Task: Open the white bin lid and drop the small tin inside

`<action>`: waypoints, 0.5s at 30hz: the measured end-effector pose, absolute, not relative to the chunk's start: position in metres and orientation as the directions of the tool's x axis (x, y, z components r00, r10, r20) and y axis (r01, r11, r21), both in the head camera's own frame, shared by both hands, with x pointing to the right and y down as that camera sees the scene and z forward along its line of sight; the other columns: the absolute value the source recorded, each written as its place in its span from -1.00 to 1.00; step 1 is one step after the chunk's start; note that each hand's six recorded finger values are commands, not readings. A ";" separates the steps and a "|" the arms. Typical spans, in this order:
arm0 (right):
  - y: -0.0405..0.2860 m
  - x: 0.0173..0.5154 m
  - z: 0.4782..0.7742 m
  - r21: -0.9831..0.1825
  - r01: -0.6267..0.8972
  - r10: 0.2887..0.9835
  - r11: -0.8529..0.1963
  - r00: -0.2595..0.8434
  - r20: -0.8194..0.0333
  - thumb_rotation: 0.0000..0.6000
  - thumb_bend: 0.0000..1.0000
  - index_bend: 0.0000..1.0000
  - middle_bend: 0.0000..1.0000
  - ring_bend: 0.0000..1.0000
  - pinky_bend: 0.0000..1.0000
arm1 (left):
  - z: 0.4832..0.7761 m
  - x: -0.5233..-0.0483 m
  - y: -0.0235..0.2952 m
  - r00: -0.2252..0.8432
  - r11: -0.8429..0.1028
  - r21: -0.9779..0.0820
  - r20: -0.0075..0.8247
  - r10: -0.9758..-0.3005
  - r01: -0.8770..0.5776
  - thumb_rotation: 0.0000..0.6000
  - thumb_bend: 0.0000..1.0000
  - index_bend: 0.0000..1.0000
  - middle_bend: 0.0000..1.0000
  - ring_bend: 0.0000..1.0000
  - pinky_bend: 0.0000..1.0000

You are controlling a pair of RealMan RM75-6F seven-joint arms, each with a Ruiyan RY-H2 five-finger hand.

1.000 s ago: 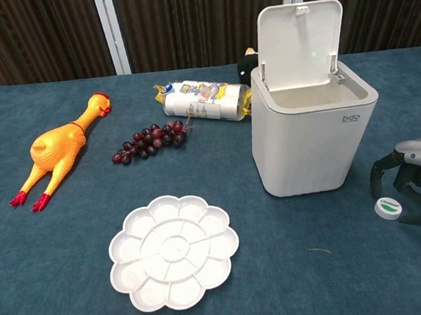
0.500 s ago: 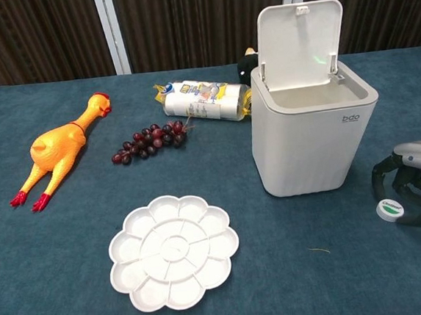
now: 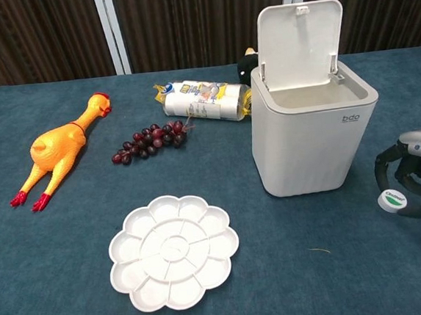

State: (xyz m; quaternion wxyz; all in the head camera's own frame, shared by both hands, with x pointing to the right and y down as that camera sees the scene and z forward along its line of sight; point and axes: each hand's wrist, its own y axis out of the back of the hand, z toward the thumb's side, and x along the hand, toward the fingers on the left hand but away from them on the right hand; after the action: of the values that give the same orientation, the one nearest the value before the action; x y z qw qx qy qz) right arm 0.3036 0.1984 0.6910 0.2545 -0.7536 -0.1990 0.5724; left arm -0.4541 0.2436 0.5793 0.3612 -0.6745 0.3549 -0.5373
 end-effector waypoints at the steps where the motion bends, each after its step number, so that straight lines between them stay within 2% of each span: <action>1: 0.197 0.303 0.684 -0.624 0.016 0.604 -0.781 0.271 -0.749 1.00 -0.27 0.38 0.77 0.92 0.79 | 0.579 -0.454 0.244 0.171 -0.487 -0.868 0.469 -0.867 -0.091 1.00 -0.13 -0.41 -0.37 -0.33 -0.13; 9: 0.184 0.305 0.632 -0.687 0.042 0.670 -0.725 0.275 -0.690 1.00 -0.27 0.38 0.77 0.92 0.80 | 0.578 -0.453 0.243 0.176 -0.485 -0.870 0.464 -0.868 -0.095 1.00 -0.12 -0.41 -0.37 -0.34 -0.13; 15: 0.160 0.308 0.573 -0.746 0.099 0.742 -0.659 0.246 -0.623 1.00 -0.27 0.38 0.77 0.92 0.80 | 0.578 -0.454 0.244 0.169 -0.486 -0.869 0.468 -0.867 -0.088 1.00 -0.13 -0.41 -0.36 -0.33 -0.13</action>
State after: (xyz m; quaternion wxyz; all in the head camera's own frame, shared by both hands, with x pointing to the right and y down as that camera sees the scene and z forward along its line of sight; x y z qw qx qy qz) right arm 0.3076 0.1599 0.5728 0.2964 -0.7315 -0.2876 0.5426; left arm -0.4540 0.2439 0.5781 0.3622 -0.6734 0.3545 -0.5382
